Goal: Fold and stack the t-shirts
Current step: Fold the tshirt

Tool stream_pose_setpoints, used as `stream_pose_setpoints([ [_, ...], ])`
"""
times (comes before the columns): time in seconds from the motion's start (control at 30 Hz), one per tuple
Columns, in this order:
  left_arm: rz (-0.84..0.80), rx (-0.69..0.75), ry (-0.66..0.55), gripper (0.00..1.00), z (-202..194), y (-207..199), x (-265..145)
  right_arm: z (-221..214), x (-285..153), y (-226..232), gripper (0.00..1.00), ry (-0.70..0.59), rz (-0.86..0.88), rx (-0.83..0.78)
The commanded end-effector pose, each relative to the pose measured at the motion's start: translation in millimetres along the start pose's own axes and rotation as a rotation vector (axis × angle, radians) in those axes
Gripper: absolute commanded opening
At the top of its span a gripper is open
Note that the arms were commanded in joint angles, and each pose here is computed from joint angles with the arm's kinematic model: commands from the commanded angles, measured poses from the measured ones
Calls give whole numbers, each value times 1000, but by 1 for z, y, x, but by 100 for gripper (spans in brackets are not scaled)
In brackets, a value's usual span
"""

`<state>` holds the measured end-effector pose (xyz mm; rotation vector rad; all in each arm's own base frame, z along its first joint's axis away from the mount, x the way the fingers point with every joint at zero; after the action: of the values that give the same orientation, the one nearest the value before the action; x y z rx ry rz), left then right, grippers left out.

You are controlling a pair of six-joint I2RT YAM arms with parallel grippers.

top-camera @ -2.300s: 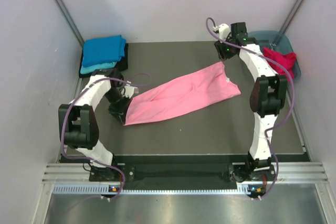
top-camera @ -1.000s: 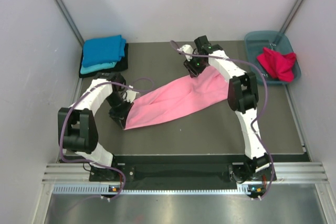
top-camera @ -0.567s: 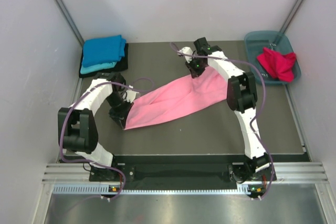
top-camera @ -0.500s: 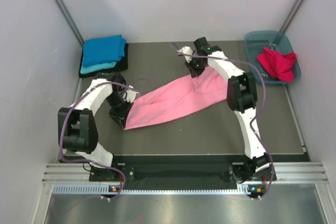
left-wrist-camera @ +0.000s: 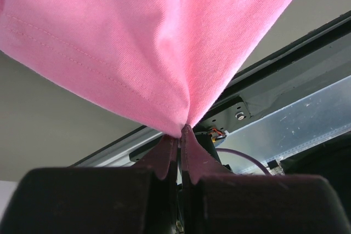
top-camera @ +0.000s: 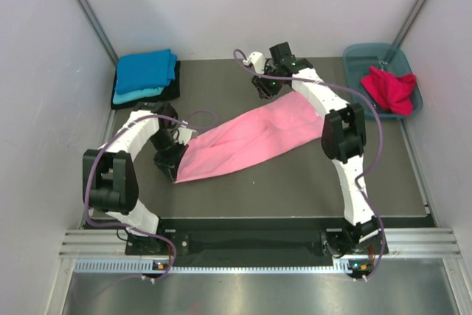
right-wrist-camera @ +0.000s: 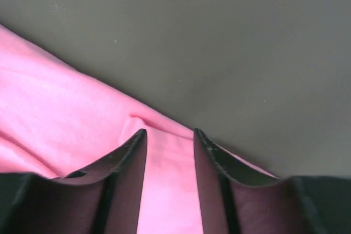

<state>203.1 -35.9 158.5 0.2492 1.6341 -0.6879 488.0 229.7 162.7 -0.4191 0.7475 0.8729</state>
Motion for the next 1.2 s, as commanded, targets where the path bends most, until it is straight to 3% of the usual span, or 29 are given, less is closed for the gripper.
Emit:
stream_pose_setpoints([
  [0.0, -9, 13, 30, 0, -5, -3, -4, 28, -12, 4, 41, -92, -38, -23],
  [0.2, -42, 18, 27, 0, -14, -13, -8, 23, -49, -19, 45, -94, -199, 18],
  [0.33, -74, 49, 20, 0, -21, -24, -9, -21, -70, -72, 46, -15, -315, 178],
  [0.5, -126, 148, 23, 0, -22, -44, -9, -75, -71, -105, 43, 103, -306, 345],
  [0.83, -233, 359, 42, 0, -16, -81, -12, -107, -68, -98, 43, 207, -251, 363],
  [1.17, -197, 396, 60, 0, -15, -83, -13, -137, -69, -94, 41, 295, -212, 406],
])
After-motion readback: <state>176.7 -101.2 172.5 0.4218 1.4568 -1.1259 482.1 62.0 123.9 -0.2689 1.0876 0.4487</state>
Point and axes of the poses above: each gripper's point midway between its finger pads, its own x axis out along the fingers, its own y axis along the line the jaws close on, z = x × y, the point moved 7 cm from there along -x, back along the fingers, and after that the axes turned 7 degrees about x, right-handed, at the moved point
